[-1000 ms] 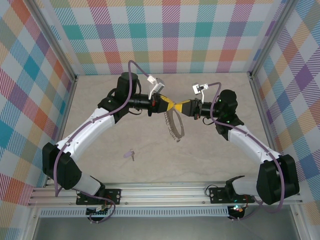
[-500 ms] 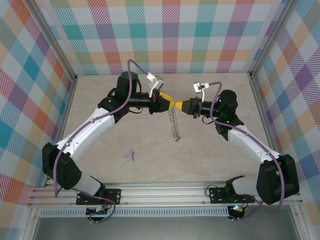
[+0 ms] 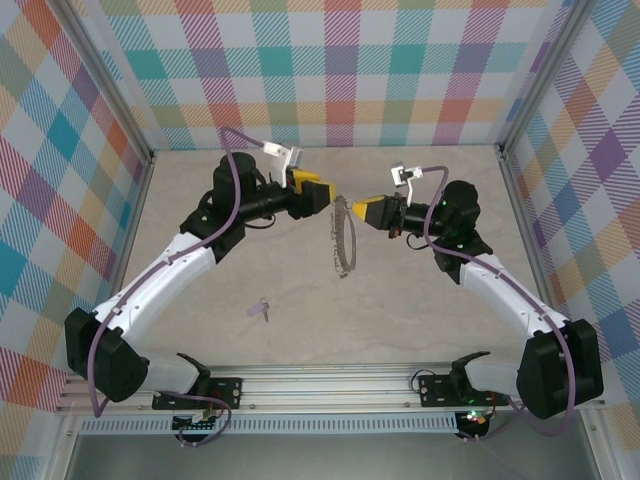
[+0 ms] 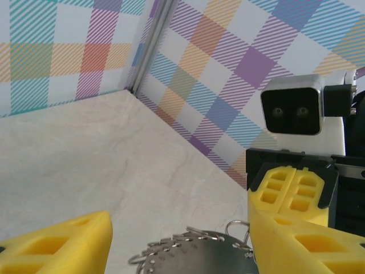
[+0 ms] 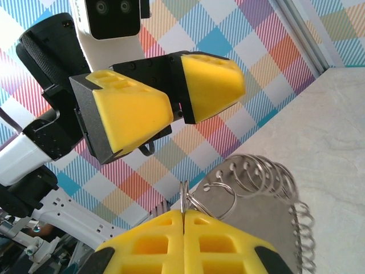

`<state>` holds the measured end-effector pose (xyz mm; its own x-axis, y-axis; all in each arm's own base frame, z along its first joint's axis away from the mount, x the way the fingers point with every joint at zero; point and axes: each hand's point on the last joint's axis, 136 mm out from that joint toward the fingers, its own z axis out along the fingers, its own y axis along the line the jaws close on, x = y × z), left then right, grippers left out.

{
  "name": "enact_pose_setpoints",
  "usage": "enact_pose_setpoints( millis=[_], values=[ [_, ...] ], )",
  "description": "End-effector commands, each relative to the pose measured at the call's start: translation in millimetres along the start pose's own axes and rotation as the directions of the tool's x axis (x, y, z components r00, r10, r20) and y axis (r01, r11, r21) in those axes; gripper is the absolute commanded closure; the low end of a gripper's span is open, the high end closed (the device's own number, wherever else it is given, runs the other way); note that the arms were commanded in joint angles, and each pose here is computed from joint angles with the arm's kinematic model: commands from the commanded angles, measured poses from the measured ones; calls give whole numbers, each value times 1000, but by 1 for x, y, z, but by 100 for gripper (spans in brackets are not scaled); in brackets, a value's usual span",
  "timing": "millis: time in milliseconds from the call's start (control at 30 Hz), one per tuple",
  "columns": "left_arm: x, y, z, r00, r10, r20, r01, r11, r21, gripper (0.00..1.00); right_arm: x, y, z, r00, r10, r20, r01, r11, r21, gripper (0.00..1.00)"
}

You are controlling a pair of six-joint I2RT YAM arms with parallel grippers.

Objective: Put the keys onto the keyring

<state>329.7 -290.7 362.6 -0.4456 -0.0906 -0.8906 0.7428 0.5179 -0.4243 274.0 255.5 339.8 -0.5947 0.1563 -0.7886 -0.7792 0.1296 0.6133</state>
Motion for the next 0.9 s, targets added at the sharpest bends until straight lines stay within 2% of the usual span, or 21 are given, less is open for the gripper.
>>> enact_pose_setpoints(
  millis=[0, 267, 367, 533, 867],
  values=[
    [-7, -11, -8, 998, -42, 46, 39, 998, 57, 36, -5, 22, -3, 996, -84, 6, 84, 995, -49, 100],
    [0, -37, -15, 988, -143, 60, 126, 966, 227, 46, -11, 22, -3, 997, -69, 37, 71, 997, -39, 100],
    [1, -50, -20, 985, -150, 81, 122, 952, 280, 49, -14, 18, -3, 998, -42, 48, 43, 999, -19, 100],
    [6, -64, -23, 984, -146, 102, 107, 943, 316, 52, -20, 17, -2, 998, 0, 68, 2, 1000, -21, 100],
    [12, -71, -10, 984, -153, 90, 115, 935, 336, 63, -26, 10, 2, 993, 64, 104, -62, 998, -21, 100]
  ],
)
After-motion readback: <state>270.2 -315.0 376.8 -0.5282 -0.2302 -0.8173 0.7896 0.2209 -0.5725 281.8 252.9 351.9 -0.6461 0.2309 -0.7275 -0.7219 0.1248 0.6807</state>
